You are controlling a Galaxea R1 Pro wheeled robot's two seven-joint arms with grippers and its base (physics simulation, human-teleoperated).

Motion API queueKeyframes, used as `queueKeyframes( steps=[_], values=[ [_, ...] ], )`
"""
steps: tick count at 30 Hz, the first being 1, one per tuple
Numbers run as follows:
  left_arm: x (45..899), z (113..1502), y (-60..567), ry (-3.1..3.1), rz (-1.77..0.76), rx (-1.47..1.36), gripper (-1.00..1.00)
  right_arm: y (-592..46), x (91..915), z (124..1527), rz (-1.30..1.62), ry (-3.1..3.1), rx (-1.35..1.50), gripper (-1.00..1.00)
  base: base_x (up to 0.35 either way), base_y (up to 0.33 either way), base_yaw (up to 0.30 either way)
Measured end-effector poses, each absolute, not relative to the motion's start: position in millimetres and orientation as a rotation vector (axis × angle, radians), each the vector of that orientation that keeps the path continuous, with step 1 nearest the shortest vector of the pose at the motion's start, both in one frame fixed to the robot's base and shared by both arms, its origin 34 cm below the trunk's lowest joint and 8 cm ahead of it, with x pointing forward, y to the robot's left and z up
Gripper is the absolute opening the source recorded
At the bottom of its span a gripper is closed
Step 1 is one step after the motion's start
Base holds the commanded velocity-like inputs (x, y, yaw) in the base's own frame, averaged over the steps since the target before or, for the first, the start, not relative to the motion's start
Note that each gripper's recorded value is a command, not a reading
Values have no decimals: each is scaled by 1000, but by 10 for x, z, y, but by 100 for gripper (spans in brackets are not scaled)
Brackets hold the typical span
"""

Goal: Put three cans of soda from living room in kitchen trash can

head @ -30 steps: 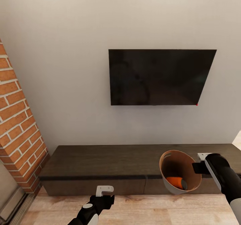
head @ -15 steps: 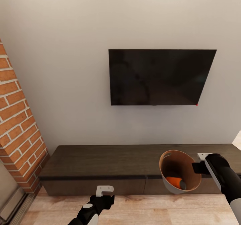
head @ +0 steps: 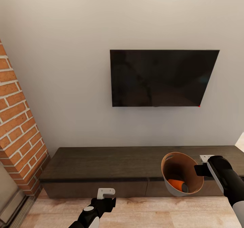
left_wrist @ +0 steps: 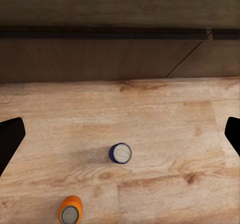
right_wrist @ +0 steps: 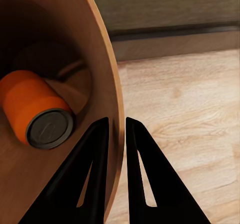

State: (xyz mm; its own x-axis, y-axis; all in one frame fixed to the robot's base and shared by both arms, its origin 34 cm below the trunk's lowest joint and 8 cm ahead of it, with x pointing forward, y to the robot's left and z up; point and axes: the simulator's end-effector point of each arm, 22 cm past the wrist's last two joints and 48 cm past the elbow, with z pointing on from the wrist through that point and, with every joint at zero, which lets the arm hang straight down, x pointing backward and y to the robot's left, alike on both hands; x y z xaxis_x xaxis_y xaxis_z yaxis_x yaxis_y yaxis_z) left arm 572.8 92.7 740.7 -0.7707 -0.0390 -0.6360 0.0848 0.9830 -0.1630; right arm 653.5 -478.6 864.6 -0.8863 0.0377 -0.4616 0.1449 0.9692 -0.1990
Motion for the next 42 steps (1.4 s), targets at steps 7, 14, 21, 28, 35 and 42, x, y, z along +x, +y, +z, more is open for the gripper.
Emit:
queueKeyframes(
  steps=[7, 14, 21, 28, 35, 42],
  values=[
    [5712, 7368, 931, 2448, -238, 31, 100, -4786, 6530, 8602, -316, 2657, 129, -100, 0, 0, 0],
    [5699, 7337, 929, 2455, -238, 30, 100, -4782, 6524, 8561, -315, 2665, 128, -100, 0, 0, 0],
    [5696, 7332, 928, 2457, -239, 29, 100, -4784, 6522, 8557, -316, 2666, 129, -100, 0, 0, 0],
    [5696, 7332, 928, 2457, -241, 28, 100, -4783, 6522, 8556, -317, 2666, 128, -100, 0, 0, 0],
    [5689, 7334, 901, 2464, -250, 19, 100, -4783, 6520, 8535, -317, 2670, 127, -100, 0, 0, 0],
    [5640, 7313, 792, 2490, -274, 19, 100, -4781, 6510, 8485, -319, 2681, 125, -100, 0, 0, 0]
  ],
)
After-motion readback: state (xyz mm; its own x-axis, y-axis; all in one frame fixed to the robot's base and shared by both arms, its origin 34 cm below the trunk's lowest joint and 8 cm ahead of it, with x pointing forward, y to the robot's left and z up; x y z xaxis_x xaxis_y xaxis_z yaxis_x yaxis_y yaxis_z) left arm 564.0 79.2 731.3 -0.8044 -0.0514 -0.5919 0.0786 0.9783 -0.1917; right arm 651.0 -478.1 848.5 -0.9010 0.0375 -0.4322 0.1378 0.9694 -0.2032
